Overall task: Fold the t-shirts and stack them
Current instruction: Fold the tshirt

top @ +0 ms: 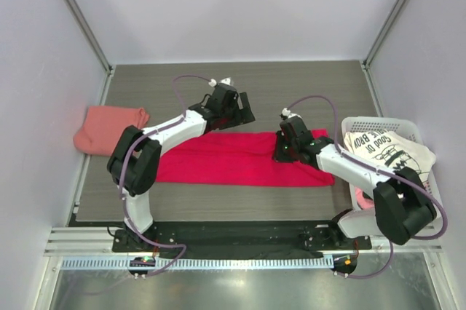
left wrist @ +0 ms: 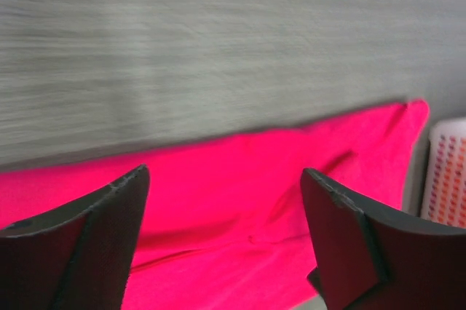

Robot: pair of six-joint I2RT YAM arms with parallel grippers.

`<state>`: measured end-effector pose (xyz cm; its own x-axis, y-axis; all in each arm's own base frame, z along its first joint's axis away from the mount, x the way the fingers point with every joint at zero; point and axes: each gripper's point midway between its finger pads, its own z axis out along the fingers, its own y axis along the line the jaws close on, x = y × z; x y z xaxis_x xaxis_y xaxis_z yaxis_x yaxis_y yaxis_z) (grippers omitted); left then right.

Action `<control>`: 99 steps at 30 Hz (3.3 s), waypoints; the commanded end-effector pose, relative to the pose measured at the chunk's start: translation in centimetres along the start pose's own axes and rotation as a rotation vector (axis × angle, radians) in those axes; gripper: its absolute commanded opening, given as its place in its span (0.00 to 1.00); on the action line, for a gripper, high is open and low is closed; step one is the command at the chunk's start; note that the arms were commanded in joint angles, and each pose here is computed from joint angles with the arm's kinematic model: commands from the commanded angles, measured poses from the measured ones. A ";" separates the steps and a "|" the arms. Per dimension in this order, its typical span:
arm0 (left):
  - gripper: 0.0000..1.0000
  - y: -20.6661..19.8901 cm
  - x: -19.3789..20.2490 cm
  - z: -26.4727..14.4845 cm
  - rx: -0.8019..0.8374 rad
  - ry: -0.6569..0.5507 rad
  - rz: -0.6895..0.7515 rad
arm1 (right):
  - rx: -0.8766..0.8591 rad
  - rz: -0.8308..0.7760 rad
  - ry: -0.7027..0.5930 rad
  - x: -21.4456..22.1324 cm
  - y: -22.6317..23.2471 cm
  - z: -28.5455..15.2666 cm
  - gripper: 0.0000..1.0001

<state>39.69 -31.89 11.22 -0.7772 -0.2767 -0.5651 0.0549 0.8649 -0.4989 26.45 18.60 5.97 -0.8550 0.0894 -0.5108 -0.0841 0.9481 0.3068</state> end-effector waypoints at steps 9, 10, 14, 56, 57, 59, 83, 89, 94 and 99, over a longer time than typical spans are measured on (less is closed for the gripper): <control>0.53 -8.2 7.1 1.8 0.284 0.089 0.147 | 0.229 0.211 -0.200 -7.7 -8.8 -1.1 0.22; 0.51 -8.9 7.2 1.8 0.297 0.091 0.150 | 0.247 0.225 -0.200 -8.0 -9.6 -0.9 0.22; 0.42 -9.7 8.7 2.5 0.322 0.136 0.157 | 0.236 0.275 -0.171 -8.8 -10.6 1.2 0.29; 0.27 -6.3 11.5 7.3 0.161 0.283 0.087 | -0.259 0.288 -0.029 1.1 0.8 -4.3 0.34; 0.27 -6.3 11.5 7.3 0.162 0.283 0.088 | -0.281 0.294 -0.022 1.6 1.3 -4.6 0.40; 0.27 -6.3 11.5 7.3 0.162 0.283 0.088 | -0.348 0.304 -0.046 1.2 2.4 -6.2 0.47; 0.41 -9.1 7.3 1.5 0.331 0.093 0.132 | 0.269 0.321 -0.205 -3.4 -7.3 -1.4 0.31; 0.42 -6.0 7.2 2.1 0.256 0.116 0.075 | 0.341 0.298 -0.197 -4.9 -7.8 0.8 0.34; 0.41 -3.5 6.4 1.9 0.202 0.107 -0.003 | 0.370 0.281 -0.192 -6.8 -7.8 2.3 0.35; 0.40 0.1 4.8 0.9 0.090 0.030 -0.054 | 0.399 0.351 -0.128 -6.8 -10.5 4.0 0.35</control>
<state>35.09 -34.96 3.80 -0.8674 -0.2195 -0.4466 0.0879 0.8157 -0.5717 33.45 10.74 2.84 -0.7520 0.4023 -0.5222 0.3807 0.9118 0.1542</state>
